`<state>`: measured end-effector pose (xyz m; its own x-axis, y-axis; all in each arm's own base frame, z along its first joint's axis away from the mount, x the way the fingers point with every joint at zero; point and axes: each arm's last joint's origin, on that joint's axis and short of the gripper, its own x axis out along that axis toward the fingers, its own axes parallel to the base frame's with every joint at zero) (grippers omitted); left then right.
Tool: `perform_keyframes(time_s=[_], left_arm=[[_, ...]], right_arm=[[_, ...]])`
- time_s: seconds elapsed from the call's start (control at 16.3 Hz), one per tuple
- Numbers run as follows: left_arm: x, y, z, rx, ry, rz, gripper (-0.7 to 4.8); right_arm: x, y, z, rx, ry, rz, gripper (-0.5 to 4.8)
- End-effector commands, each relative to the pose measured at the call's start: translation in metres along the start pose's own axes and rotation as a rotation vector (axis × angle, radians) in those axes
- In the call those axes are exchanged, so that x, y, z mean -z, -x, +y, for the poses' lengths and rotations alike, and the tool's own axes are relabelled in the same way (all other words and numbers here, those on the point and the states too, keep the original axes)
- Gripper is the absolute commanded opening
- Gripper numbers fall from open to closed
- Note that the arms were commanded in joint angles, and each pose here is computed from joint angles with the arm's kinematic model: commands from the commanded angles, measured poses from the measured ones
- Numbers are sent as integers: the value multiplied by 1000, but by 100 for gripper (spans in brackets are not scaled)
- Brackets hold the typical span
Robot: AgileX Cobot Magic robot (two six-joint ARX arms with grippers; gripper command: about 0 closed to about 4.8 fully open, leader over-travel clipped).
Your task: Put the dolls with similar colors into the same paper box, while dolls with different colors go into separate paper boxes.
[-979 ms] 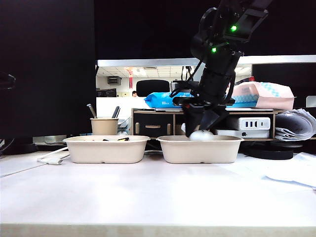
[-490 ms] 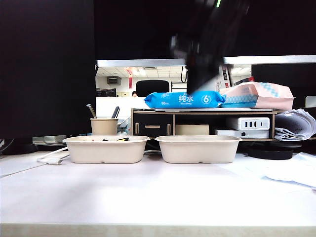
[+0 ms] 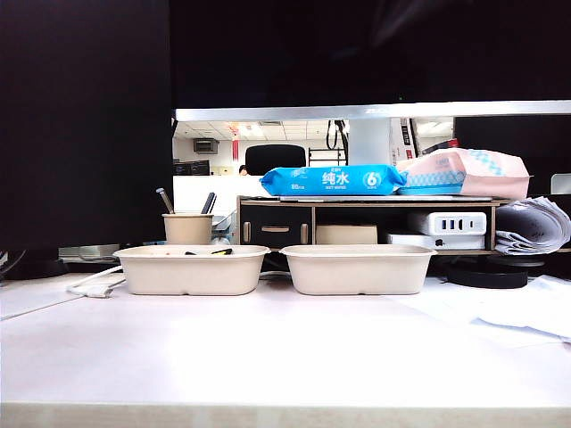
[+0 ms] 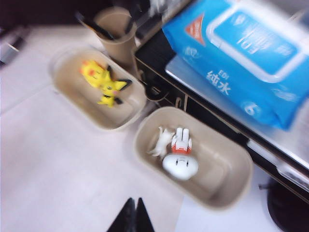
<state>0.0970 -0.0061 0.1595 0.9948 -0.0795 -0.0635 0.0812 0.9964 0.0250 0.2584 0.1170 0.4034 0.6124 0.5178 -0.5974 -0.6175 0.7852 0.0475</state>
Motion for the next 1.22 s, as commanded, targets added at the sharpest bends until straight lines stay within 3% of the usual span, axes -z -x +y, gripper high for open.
perform_keyframes(time_s=[0.06, 0.31, 0.55, 0.86, 1.22], left_arm=[[0, 0, 6, -60, 4, -2, -5], [0, 0, 8, -79, 5, -1, -5], [0, 0, 8, -79, 5, -1, -5], [0, 0, 8, -79, 5, -1, -5], [0, 0, 8, -79, 5, -1, -5]], right_arm=[[29, 42, 15, -3, -31, -173, -8], [92, 91, 34, 11, -95, -399, -8], [135, 124, 47, 14, -85, -608, -8], [170, 156, 60, 12, -65, -678, -5], [201, 196, 73, 12, -14, -862, -5]])
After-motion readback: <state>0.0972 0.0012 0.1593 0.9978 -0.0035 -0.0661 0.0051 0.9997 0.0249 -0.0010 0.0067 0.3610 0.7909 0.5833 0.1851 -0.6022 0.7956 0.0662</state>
